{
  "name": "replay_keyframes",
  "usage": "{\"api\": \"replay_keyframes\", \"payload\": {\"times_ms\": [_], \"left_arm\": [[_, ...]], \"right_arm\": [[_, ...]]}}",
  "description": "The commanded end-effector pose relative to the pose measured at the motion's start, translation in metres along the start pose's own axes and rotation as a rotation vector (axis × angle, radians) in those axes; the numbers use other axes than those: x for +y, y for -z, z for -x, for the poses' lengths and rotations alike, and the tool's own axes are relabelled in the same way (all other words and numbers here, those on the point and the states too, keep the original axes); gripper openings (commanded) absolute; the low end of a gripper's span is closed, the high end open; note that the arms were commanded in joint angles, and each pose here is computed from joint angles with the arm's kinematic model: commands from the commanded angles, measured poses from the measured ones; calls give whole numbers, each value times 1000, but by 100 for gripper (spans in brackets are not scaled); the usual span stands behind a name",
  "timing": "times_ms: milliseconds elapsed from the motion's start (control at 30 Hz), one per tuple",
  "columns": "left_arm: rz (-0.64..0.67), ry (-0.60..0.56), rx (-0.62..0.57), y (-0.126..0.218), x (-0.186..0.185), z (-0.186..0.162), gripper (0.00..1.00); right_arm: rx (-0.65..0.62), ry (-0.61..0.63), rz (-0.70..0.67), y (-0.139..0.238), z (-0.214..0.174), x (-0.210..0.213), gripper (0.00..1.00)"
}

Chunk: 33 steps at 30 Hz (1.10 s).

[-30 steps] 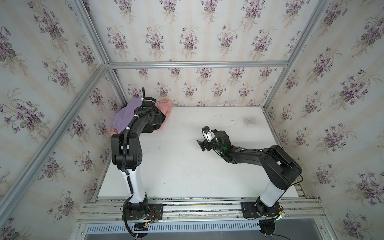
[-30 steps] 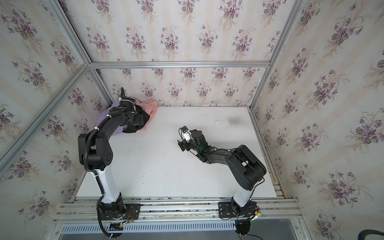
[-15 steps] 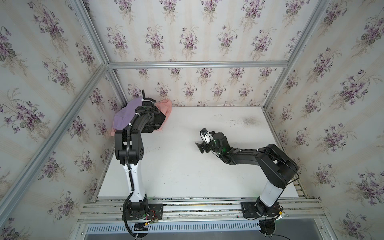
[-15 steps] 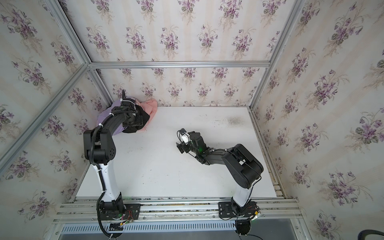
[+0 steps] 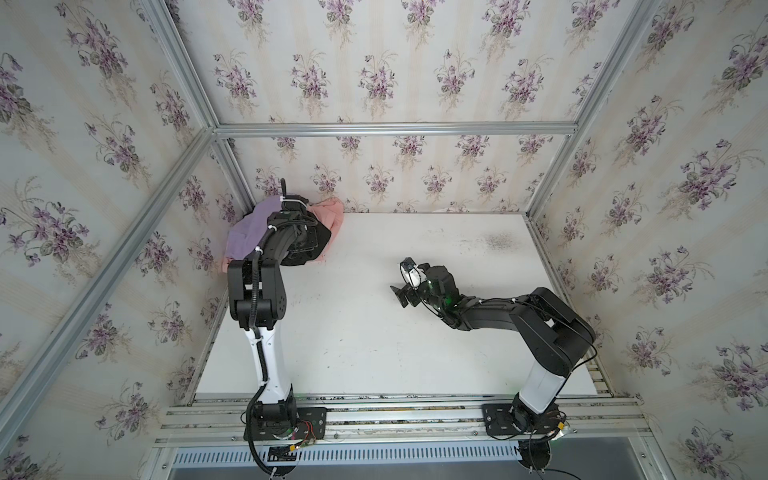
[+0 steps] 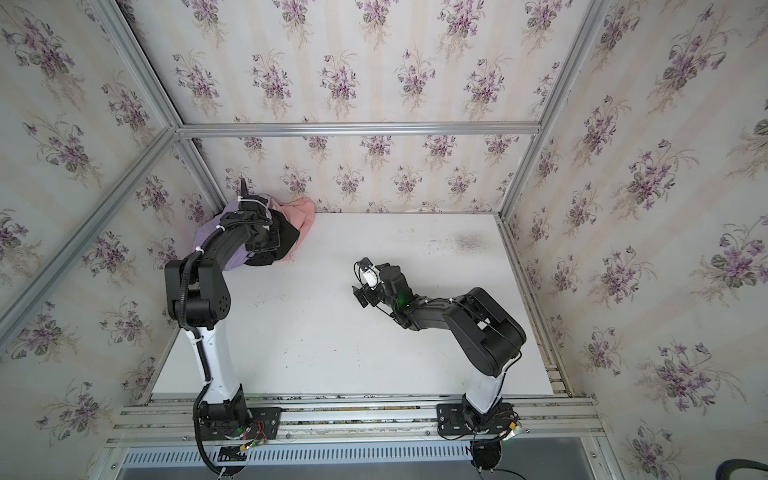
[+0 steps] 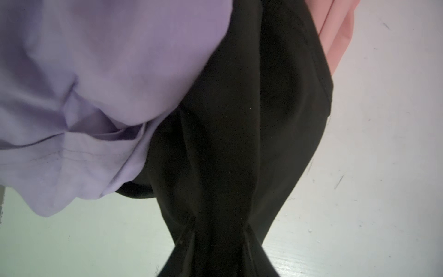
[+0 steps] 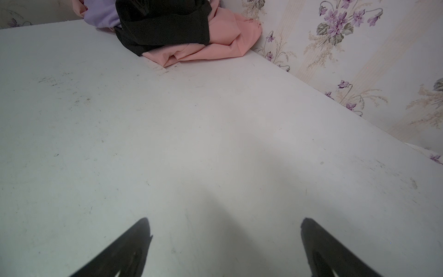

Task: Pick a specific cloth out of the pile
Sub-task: 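Close the left gripper on the black cloth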

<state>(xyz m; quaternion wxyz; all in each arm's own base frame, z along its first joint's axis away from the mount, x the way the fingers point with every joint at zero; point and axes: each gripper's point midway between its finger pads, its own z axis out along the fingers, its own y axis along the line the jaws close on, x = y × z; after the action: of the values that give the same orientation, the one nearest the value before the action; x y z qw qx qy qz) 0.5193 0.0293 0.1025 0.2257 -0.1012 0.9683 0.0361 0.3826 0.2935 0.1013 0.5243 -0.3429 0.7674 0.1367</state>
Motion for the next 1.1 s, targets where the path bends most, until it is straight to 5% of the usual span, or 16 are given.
{"api": "replay_keyframes", "payload": {"times_ms": [0,1067], "left_arm": [[0,3,-19,10,1,6,23],[-81,46,-158,68,-9,52,11]], "right_arm": [[-27,10,-3,2,9,0,100],[-37,44,-9,15,21,11,100]]}}
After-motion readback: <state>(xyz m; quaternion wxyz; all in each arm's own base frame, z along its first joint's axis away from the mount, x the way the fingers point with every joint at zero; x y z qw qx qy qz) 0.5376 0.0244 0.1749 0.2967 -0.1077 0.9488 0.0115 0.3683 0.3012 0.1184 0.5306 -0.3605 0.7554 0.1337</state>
